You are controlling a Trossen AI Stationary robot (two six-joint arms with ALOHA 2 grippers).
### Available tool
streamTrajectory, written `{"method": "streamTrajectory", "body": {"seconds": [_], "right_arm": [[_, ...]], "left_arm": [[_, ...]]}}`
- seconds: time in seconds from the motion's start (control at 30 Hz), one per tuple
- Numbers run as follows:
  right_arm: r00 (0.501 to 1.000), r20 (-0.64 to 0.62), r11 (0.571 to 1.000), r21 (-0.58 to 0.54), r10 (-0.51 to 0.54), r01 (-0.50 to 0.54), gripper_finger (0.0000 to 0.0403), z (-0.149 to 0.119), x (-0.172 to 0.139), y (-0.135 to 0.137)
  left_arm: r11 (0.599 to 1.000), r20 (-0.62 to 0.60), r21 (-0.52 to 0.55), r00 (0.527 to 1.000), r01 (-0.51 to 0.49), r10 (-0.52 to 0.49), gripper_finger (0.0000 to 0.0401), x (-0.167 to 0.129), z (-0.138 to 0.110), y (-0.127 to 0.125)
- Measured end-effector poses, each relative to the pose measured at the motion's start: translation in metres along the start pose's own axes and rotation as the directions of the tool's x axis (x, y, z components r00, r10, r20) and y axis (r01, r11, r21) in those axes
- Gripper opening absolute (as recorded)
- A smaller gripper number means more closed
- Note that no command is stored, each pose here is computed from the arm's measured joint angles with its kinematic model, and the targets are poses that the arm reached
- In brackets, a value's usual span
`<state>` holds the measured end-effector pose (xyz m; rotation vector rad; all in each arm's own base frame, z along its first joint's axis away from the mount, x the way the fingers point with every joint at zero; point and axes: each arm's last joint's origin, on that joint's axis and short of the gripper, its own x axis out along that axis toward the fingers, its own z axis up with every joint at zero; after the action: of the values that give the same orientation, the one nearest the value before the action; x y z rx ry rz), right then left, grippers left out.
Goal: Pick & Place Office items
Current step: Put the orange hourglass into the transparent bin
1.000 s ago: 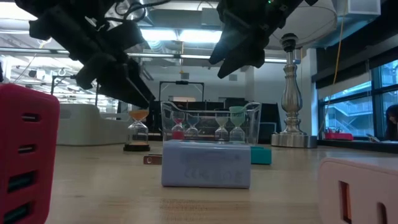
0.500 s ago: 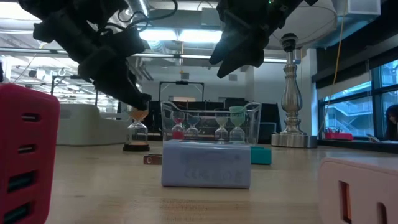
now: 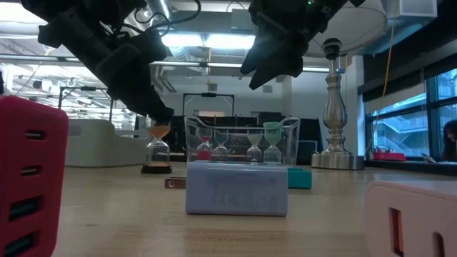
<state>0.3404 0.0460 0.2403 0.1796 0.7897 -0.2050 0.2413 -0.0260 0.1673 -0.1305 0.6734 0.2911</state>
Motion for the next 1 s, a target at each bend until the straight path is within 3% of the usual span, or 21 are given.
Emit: {"method": "streamTrajectory", "body": {"seconds": [0.27,0.53,0.67,0.87,1.0], "right_arm": [[1.0,0.0,1.0,0.002,0.0,0.0,0.0324,0.0,0.0,0.0],[1.0,-0.002,1.0,0.003,0.0,0.0,0.0324,0.0,0.0,0.0],[1.0,-0.006,1.0,0.031,-0.002,0.002,0.0322,0.0,-0.003,-0.001],[0.999,-0.026,0.993,0.115,-0.018,0.021,0.031,0.001,-0.027,-0.01],[0.999,-0.02,0.989,0.137,-0.045,0.047,0.0302,0.002,-0.051,-0.016]], "left_arm": [[0.999,0.016,-0.023,0.999,0.031,-0.031,0.021,-0.005,0.003,0.0],[1.0,0.062,-0.001,0.998,0.022,-0.021,0.0211,-0.009,0.017,-0.002],[0.996,0.161,0.047,0.985,-0.074,0.066,0.0216,-0.015,0.044,-0.004],[0.95,0.288,-0.081,0.905,-0.302,0.313,0.0216,-0.023,0.089,0.018],[0.936,0.319,-0.147,0.881,-0.318,0.35,0.0217,-0.018,0.106,0.043]]}}
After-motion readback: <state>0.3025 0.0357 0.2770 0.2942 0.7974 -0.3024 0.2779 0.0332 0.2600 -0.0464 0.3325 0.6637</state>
